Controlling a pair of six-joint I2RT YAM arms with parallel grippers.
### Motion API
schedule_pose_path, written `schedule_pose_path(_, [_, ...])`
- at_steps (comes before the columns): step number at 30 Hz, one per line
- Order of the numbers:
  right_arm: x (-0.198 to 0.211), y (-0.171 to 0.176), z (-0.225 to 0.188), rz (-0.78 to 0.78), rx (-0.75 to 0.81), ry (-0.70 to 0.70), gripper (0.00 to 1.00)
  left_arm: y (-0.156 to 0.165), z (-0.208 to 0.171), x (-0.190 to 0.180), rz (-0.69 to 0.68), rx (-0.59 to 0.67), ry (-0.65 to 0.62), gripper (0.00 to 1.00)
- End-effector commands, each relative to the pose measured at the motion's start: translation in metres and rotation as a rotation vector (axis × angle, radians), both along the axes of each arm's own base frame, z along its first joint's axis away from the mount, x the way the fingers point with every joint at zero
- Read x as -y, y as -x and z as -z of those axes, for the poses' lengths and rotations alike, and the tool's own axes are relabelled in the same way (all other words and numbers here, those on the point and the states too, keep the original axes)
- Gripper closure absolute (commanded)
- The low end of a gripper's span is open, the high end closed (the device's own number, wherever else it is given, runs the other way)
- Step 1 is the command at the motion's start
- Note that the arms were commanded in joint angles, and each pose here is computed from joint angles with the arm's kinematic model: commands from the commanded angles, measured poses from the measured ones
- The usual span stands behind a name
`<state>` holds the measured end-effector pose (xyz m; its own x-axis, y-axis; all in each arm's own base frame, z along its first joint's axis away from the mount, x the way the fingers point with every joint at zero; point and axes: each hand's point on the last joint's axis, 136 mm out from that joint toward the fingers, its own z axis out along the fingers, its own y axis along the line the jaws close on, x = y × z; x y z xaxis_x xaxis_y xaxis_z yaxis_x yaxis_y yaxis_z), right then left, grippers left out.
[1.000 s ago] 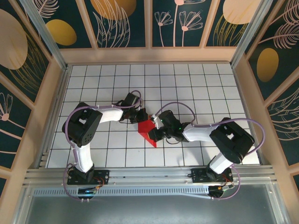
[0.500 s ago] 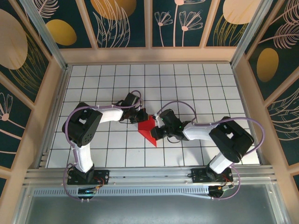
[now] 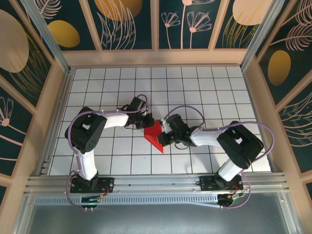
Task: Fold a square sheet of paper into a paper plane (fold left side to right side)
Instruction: Third fold the triangle at the center of the table.
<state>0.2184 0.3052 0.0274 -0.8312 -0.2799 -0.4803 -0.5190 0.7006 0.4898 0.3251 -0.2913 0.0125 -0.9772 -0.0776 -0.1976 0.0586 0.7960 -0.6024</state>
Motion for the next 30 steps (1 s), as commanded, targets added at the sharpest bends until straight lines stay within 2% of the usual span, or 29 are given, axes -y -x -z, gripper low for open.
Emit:
schedule_pose_path(1, [-0.001, -0.007, 0.002, 0.014, 0.005, 0.01, 1.0, 0.01, 0.028, -0.015, -0.005, -0.044, -0.106, 1.0])
schedule_pose_path(12, [-0.004, -0.002, 0.005, -0.008, -0.016, -0.001, 1.0, 0.011, 0.029, -0.016, -0.007, -0.047, -0.108, 1.0])
schedule_pose_path(22, [-0.008, -0.003, -0.007, -0.019, 0.011, -0.038, 1.0, 0.011, 0.029, -0.016, -0.01, -0.046, -0.107, 1.0])
schedule_pose_path(30, [-0.005, -0.003, 0.001, -0.007, -0.002, -0.012, 1.0, 0.012, 0.03, -0.016, -0.01, -0.047, -0.11, 1.0])
